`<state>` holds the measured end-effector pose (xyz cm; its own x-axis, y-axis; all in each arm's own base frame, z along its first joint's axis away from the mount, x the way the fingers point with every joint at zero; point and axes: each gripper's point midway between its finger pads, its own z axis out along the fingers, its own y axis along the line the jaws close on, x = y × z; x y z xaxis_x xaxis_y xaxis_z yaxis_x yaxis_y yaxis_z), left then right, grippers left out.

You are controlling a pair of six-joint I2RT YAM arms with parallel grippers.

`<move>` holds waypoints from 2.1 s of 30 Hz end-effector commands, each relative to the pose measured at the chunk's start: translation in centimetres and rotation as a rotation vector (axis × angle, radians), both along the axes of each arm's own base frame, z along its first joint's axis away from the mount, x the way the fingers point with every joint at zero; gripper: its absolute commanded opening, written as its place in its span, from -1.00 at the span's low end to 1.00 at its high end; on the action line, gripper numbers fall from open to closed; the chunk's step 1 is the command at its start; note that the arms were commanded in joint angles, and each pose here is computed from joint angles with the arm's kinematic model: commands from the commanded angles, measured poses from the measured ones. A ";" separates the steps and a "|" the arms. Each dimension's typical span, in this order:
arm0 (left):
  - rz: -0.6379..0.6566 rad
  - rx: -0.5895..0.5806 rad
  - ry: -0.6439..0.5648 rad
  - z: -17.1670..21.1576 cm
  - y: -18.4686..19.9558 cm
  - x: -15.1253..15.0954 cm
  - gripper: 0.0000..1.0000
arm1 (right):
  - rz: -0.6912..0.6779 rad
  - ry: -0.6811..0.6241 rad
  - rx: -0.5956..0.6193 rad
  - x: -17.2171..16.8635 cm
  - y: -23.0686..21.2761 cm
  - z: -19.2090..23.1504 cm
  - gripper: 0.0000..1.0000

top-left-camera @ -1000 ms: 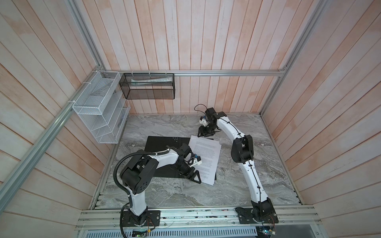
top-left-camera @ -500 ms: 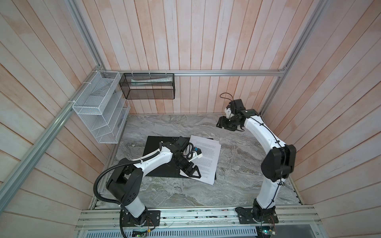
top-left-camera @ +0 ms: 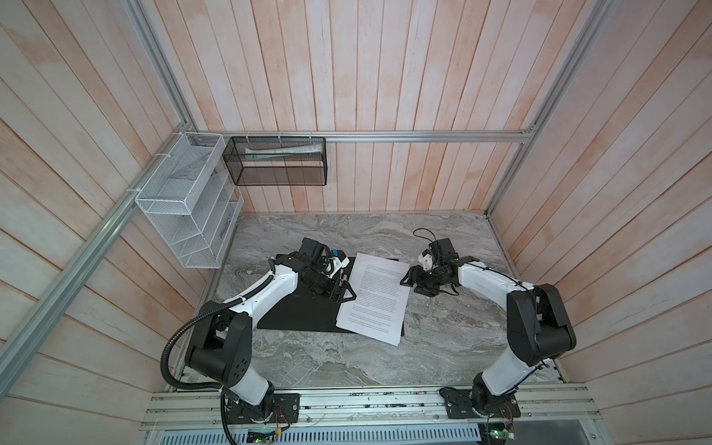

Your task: Put the files into the folder

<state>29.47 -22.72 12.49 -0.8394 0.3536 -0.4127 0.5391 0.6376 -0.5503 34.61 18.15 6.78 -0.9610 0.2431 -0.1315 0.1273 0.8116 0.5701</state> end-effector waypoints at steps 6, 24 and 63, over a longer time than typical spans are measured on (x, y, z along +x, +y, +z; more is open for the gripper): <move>0.089 -0.061 0.020 0.3 2.6 2.5 0.73 | -0.007 0.007 -0.004 3.1 0.4 -2.5 0.27; 0.088 -0.050 -0.021 1.0 3.9 2.5 0.73 | 0.019 0.006 -0.055 5.1 0.5 -2.6 0.26; 0.096 -0.004 0.041 -1.9 4.5 1.2 0.73 | 0.063 0.056 -0.039 4.6 2.9 -3.8 0.26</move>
<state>30.76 -18.48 11.49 -0.8769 0.2752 -0.3940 0.4681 0.6744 -0.5710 39.31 20.57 3.58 -0.9740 0.1985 -0.1089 0.1105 0.8366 0.5366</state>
